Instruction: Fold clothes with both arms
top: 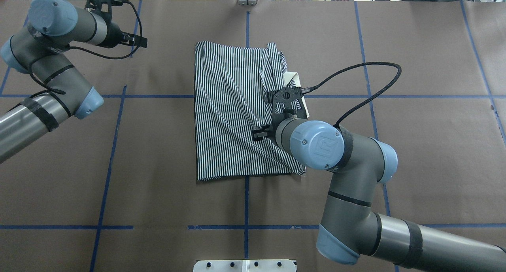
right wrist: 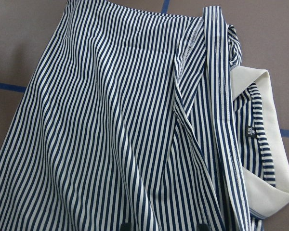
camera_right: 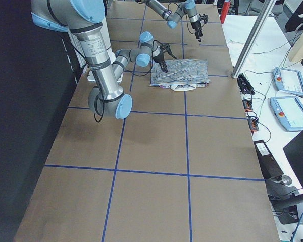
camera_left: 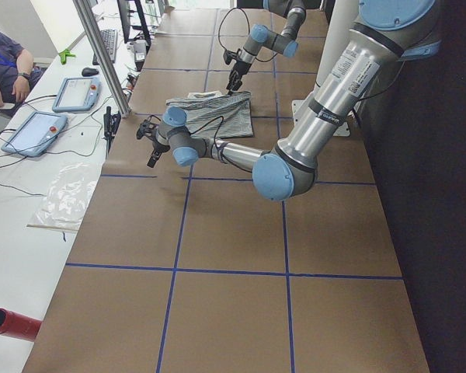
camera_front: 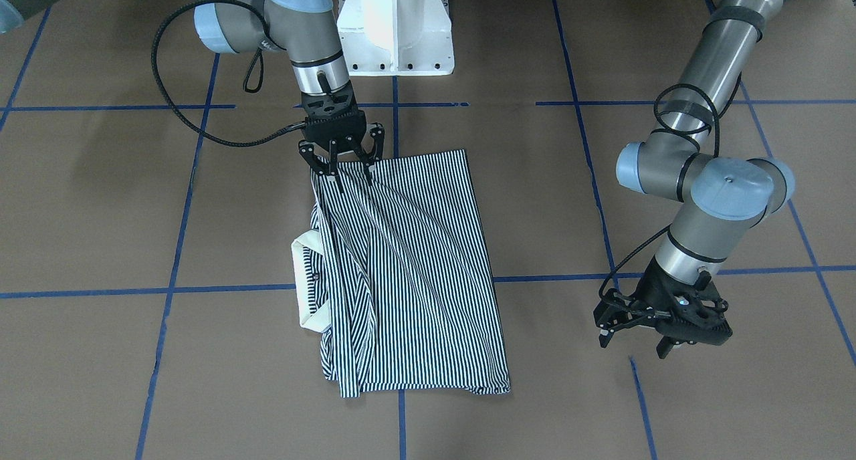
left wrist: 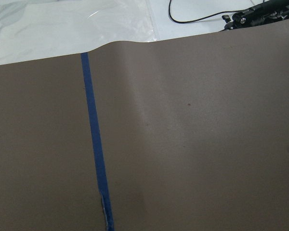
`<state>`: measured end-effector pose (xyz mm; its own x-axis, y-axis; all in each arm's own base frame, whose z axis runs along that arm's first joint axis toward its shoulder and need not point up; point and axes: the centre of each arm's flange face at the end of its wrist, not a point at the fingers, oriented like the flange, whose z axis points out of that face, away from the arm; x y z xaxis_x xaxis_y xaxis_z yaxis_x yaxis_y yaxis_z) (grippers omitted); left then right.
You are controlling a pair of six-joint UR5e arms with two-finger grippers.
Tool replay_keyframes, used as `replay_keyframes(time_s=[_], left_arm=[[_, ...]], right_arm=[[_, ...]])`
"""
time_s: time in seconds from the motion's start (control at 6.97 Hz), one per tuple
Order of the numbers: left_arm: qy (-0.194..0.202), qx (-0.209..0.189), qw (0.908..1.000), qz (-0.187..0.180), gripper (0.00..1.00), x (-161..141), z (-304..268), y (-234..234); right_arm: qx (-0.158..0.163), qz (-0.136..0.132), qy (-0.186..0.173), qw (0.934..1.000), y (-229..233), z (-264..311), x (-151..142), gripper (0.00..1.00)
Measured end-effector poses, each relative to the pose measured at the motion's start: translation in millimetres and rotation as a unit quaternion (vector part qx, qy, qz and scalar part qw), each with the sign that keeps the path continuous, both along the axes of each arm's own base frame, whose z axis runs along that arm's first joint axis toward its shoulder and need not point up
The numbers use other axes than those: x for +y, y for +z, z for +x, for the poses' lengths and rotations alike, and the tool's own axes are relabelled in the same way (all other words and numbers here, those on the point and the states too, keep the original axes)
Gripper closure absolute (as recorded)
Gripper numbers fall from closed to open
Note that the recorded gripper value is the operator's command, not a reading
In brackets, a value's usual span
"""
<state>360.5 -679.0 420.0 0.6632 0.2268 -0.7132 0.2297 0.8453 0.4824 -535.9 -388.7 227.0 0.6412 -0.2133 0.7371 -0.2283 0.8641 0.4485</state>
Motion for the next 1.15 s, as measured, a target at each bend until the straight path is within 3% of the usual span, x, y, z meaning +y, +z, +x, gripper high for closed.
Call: replay_keyframes(time_s=[0.29,0.72,1.15], left_arm=[[0.001,0.000,1.0000,0.000,0.00,0,1,0],[0.001,0.000,1.0000,0.000,0.00,1,2,0],[0.002,0.000,1.0000,0.000,0.00,1,2,0]], right_arm=[[0.012,-0.009,0.000,0.9999,22,-5,-13,0.49],[0.048,-0.016,0.005,0.9987,46,-11,-61,0.53],[0.056,-0.020,0.006,0.9982,47,-21,-73,0.58]])
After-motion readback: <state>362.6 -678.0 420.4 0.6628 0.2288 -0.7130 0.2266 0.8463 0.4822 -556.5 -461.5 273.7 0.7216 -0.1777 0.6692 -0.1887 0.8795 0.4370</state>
